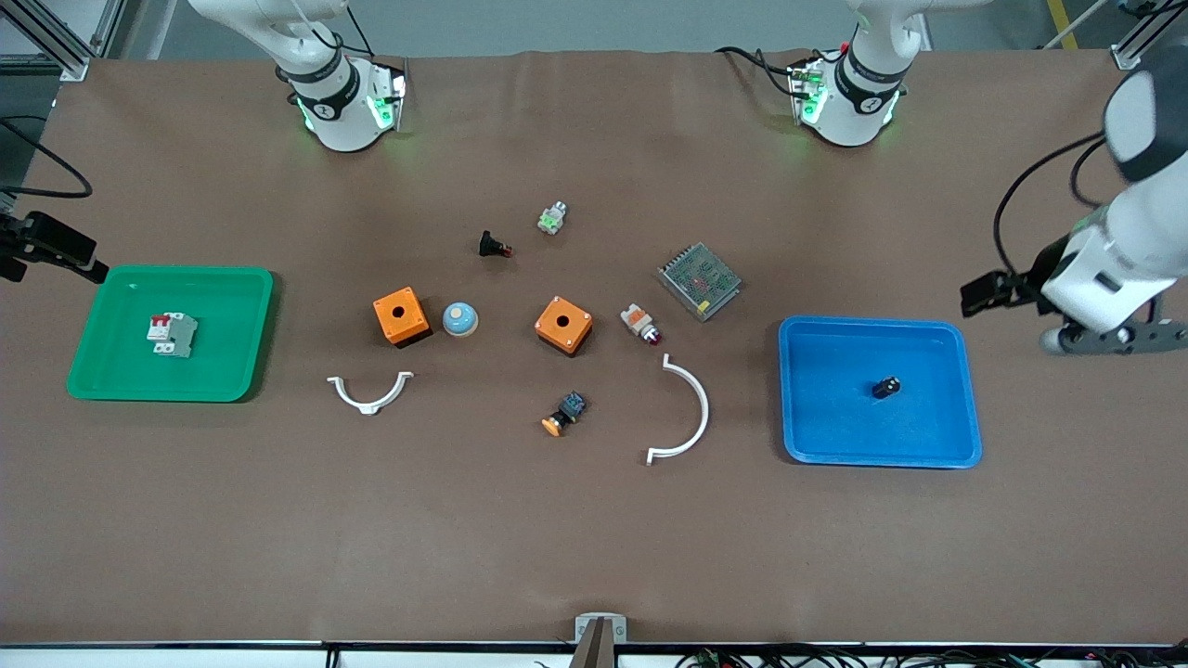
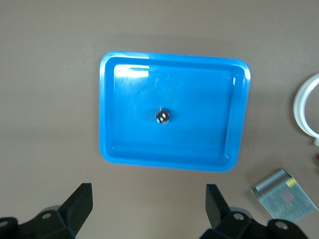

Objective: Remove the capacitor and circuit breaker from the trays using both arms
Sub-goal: 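Lower the right gripper to the breaker while the left gripper lowers to the capacitor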

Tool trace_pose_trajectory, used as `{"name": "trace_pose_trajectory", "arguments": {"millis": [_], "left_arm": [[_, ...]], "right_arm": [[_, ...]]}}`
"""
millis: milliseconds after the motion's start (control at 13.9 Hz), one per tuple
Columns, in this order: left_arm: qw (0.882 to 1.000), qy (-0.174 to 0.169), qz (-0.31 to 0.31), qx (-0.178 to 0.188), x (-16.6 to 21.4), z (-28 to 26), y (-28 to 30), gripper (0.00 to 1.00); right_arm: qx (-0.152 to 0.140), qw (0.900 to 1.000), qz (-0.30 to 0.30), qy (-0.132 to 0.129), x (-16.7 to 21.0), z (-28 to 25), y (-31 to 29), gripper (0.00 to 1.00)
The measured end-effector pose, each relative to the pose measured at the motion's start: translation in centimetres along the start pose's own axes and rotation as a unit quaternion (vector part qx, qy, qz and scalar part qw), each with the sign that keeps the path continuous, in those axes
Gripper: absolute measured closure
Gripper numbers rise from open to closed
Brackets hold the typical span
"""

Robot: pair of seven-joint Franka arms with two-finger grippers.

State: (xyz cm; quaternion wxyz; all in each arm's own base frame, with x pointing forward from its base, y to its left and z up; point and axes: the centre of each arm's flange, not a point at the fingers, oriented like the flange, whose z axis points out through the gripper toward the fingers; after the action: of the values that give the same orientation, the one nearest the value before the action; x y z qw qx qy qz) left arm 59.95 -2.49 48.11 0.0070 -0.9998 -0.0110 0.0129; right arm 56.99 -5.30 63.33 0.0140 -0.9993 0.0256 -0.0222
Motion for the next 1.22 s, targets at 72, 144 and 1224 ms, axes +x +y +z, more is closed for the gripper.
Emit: {"name": "trace_pose_trajectory", "arguments": {"millis": [72,144,1224], "left_arm": [[1.0,0.012,-0.002,-0.002,0.2,2.8,-0.3,0.0],[1.0,0.023,-0.005,-0.004,0.2,5.4,-0.6,0.0],[0.999,0.025,-0.009,-0.024,0.4,26.6,-0.5,0.33]], "right_arm": [[-0.001,1.0,0.0,-0.001,0.0,0.1,0.0,0.0],[-0.005,1.0,0.0,-0.002,0.1,0.2,0.1,0.0],[-0.043,0.996,-0.007,-0.084,1.0,21.7,17.7,0.0]]}}
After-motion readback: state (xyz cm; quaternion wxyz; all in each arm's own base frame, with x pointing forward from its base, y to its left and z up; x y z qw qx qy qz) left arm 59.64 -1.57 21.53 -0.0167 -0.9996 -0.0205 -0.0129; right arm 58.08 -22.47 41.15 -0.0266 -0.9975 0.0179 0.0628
